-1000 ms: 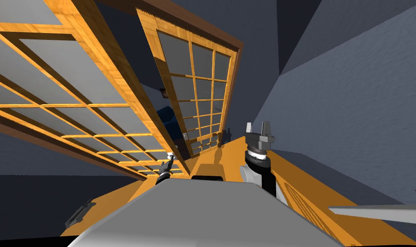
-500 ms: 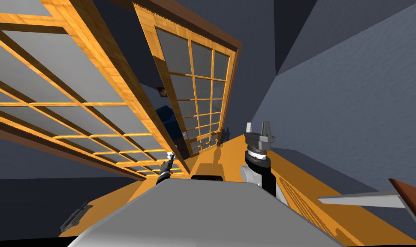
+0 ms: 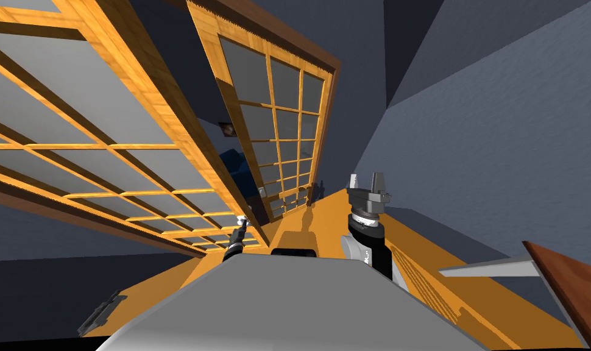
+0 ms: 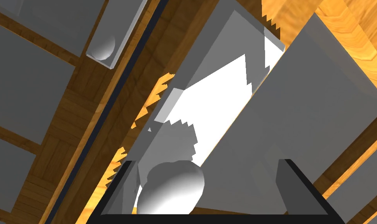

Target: Pull the door open

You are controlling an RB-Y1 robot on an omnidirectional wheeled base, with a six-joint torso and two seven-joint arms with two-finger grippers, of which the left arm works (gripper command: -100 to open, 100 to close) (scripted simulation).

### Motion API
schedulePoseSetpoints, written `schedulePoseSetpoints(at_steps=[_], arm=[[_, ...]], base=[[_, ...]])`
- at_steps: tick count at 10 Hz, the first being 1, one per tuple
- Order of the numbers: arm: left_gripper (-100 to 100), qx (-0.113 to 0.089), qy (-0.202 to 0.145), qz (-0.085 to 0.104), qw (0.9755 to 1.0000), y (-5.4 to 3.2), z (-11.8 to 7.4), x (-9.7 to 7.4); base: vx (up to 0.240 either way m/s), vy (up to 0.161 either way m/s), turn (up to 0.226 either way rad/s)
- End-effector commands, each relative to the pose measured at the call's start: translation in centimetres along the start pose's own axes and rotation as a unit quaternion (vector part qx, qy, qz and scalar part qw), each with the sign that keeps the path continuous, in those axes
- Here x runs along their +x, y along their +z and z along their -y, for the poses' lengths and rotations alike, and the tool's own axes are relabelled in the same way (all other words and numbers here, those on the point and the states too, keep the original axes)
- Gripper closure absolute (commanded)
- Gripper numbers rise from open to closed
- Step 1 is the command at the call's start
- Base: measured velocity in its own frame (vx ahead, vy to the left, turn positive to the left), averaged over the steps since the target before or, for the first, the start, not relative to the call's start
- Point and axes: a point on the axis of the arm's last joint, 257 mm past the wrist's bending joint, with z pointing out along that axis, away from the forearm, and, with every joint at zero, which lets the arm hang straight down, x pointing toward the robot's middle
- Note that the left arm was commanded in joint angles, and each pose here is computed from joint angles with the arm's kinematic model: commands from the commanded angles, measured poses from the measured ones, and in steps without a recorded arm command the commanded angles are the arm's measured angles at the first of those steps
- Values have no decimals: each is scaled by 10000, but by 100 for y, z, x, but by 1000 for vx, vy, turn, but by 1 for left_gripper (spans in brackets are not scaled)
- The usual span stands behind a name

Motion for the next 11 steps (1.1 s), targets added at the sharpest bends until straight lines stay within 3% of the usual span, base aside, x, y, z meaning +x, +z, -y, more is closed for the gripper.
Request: schedulePoseSetpoints(at_steps=[1, 5, 8, 9, 11], arm=[[100, -87, -233, 61, 9997, 31, -119, -93], [100, -46, -690, 75, 9976, 58, -82, -98], [100, -2, -1145, 86, 9934, 87, -42, -103], [100, 21, -1344, 89, 9909, 102, -22, -105], [100, 21, -1375, 89, 9905, 102, -22, -105]], base=[[-39, 21, -49], [-52, 12, -53], [-47, 15, -69], [-44, 28, -59], [-18, 8, -25]])
